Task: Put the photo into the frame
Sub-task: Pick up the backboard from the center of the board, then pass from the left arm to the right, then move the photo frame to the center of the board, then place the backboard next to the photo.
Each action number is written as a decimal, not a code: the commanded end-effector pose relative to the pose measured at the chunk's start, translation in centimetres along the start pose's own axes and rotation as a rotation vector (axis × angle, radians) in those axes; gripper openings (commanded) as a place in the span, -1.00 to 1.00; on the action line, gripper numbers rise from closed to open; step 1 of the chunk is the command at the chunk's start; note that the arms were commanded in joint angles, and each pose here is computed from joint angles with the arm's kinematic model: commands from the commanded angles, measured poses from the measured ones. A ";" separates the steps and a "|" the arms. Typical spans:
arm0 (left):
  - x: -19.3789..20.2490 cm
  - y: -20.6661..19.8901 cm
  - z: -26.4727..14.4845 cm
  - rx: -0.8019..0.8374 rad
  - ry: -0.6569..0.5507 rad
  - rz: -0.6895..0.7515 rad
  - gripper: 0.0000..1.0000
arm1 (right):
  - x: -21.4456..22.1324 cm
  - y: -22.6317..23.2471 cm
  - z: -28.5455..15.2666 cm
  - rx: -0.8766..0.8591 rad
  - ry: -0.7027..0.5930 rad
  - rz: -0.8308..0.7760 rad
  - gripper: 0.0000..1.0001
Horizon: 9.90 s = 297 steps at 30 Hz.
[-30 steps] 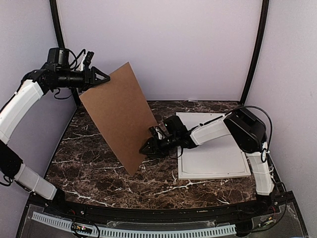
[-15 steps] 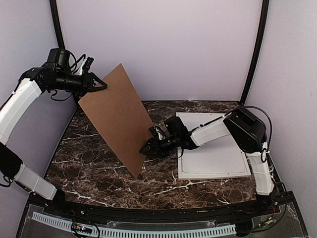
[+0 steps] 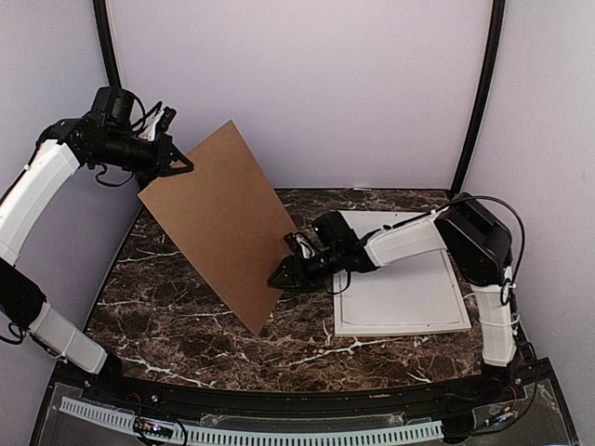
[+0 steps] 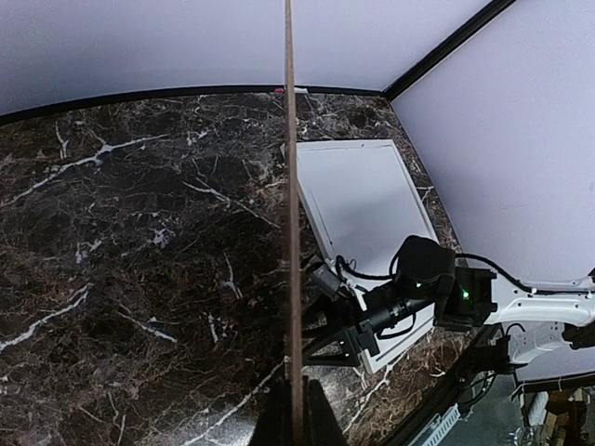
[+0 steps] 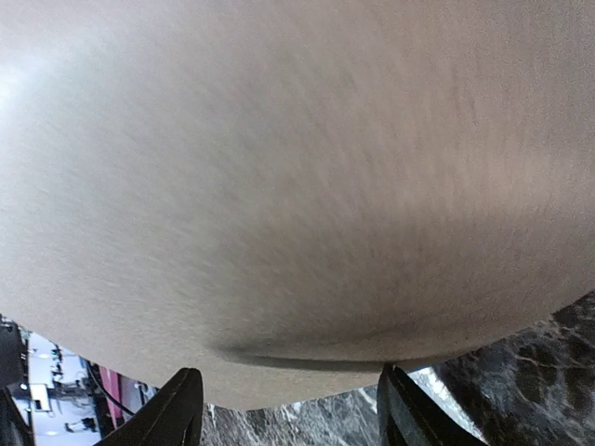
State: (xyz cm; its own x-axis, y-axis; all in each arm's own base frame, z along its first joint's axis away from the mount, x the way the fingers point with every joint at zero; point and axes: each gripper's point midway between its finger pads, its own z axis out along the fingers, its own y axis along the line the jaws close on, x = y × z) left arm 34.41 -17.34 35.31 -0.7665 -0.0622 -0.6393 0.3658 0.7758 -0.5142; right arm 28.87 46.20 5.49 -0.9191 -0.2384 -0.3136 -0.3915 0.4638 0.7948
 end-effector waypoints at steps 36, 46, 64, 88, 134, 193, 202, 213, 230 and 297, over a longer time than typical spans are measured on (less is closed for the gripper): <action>2.1 -14.5 -9.5 0.698 -0.034 0.399 -1.00 | -4.3 19.6 -25.6 0.070 -0.263 -0.902 0.10; 3.0 -13.6 -7.4 0.703 0.013 0.369 -1.00 | -2.9 20.4 -24.6 -0.078 -0.147 -0.894 -0.16; 0.6 -10.8 -3.2 0.559 -0.018 0.301 0.32 | -2.5 17.2 -27.9 -0.096 -0.205 -0.709 -1.00; 6.9 -3.3 17.8 0.029 0.089 0.050 0.71 | -3.9 2.5 -46.7 0.014 -0.692 0.060 -1.00; 18.0 -3.7 38.6 -0.324 0.261 0.339 0.00 | -3.5 0.1 -50.3 0.053 -0.873 0.121 -1.00; 9.6 6.1 17.1 -0.372 -0.031 0.123 0.56 | -3.2 2.1 -28.3 -0.151 -0.529 0.199 -1.00; 9.5 6.4 17.1 -0.388 -0.030 0.144 0.57 | -3.2 1.0 -25.8 -0.166 -0.490 0.224 -1.00; 10.0 6.5 17.4 -0.383 -0.013 0.140 0.57 | -2.9 -0.6 -24.4 -0.146 -0.450 0.225 -1.00; 10.7 6.9 17.7 -0.386 0.007 0.139 0.57 | -2.4 -2.4 -23.0 -0.111 -0.400 0.238 -1.00; 16.1 8.3 21.4 -0.322 0.159 0.085 0.57 | -1.0 -10.0 -20.3 0.284 -0.214 0.261 0.22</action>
State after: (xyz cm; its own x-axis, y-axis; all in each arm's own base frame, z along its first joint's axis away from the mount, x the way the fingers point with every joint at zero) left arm 36.67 -25.28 8.68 -0.8216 0.0879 -0.5632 0.2606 0.9367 -0.2340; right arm 33.77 24.15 6.58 -0.9806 0.1006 -0.1680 -0.0527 0.6905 0.7214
